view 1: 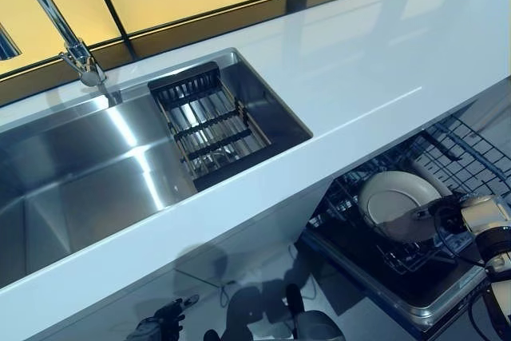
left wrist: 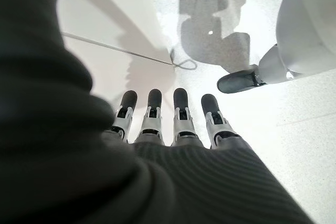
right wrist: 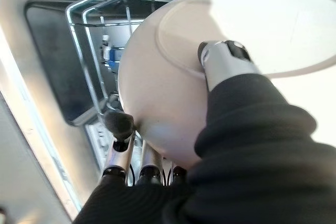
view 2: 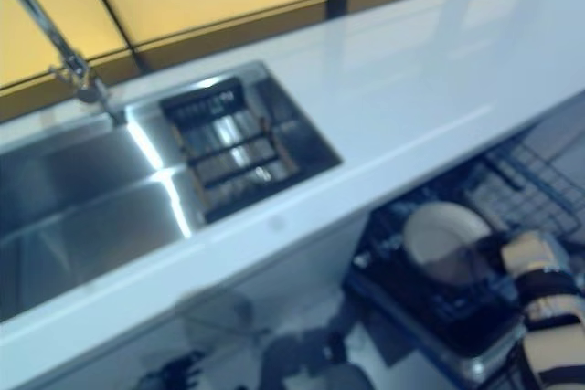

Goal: Take plates into dishwasher

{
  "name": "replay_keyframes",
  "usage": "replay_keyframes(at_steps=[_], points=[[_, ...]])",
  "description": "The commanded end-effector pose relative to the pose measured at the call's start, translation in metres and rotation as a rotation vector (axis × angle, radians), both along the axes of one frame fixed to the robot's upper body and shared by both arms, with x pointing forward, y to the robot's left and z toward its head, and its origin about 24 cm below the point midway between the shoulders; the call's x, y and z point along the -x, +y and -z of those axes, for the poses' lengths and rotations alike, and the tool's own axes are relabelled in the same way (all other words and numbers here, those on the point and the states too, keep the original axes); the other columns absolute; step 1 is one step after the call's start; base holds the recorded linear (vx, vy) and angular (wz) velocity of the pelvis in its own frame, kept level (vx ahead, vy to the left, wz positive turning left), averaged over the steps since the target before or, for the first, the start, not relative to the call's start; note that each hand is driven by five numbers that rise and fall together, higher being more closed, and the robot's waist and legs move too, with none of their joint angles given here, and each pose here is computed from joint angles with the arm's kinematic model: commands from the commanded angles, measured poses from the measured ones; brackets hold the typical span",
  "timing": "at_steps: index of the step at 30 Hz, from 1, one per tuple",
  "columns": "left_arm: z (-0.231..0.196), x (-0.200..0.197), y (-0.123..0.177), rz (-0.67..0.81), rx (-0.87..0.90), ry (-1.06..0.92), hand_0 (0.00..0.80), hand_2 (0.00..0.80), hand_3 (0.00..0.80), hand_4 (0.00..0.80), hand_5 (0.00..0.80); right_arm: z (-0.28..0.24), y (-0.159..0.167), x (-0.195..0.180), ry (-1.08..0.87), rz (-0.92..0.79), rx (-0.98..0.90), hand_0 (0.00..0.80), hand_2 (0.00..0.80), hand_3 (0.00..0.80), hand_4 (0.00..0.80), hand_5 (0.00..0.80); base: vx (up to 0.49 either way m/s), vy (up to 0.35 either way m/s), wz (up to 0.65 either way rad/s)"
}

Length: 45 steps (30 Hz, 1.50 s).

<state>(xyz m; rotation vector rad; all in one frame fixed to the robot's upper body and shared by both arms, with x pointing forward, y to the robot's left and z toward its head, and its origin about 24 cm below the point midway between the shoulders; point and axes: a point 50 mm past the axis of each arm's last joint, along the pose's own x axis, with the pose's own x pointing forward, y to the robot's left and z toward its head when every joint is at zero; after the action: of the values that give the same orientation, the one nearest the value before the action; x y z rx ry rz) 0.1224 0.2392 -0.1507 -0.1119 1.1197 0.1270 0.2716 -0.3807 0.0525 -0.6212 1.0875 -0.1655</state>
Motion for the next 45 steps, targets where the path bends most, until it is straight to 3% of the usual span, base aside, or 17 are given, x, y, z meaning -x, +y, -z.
replay_keyframes(at_steps=[1, 20, 21, 22, 23, 36, 45], points=[[-0.01, -0.02, 0.012, 0.038, -0.037, -0.047, 0.0, 0.0, 0.0, 0.0, 0.0, -0.004, 0.016, -0.022, -0.003, -0.039, 0.009, 0.8, 0.8, 0.8, 0.8, 0.8, -0.005, -0.006, 0.06], [-0.011, -0.026, 0.012, 0.066, -0.042, -0.052, 0.0, 0.0, 0.0, 0.0, 0.0, 0.033, 0.03, -0.009, 0.01, 0.019, -0.081, 0.8, 0.8, 0.8, 0.8, 0.8, -0.002, -0.003, 0.02], [-0.011, -0.025, 0.012, 0.066, -0.043, -0.052, 0.0, 0.0, 0.0, 0.0, 0.0, 0.032, 0.029, -0.008, 0.005, 0.03, -0.077, 0.643, 0.643, 0.643, 0.643, 0.643, -0.003, -0.003, 0.04], [-0.011, -0.025, 0.011, 0.065, -0.043, -0.052, 0.0, 0.0, 0.0, 0.0, 0.0, 0.031, 0.026, -0.007, -0.004, 0.042, -0.072, 0.154, 0.154, 0.154, 0.154, 0.154, 0.0, 0.0, 0.0], [-0.011, -0.024, 0.011, 0.064, -0.043, -0.051, 0.0, 0.0, 0.0, 0.0, 0.0, 0.031, 0.025, -0.006, -0.002, 0.045, -0.075, 0.0, 0.0, 0.0, 0.0, 0.0, 0.0, 0.0, 0.0], [-0.012, -0.021, 0.018, 0.057, -0.057, -0.039, 0.0, 0.0, 0.0, 0.0, 0.0, 0.01, 0.001, 0.001, -0.007, 0.084, -0.118, 0.0, 0.0, 0.0, 0.0, 0.0, 0.0, 0.0, 0.0], [-0.014, -0.016, 0.031, 0.031, -0.094, -0.024, 0.0, 0.0, 0.0, 0.0, 0.0, -0.061, -0.053, 0.019, -0.031, 0.108, -0.053, 0.0, 0.0, 0.0, 0.0, 0.0, 0.007, -0.005, 0.0]])
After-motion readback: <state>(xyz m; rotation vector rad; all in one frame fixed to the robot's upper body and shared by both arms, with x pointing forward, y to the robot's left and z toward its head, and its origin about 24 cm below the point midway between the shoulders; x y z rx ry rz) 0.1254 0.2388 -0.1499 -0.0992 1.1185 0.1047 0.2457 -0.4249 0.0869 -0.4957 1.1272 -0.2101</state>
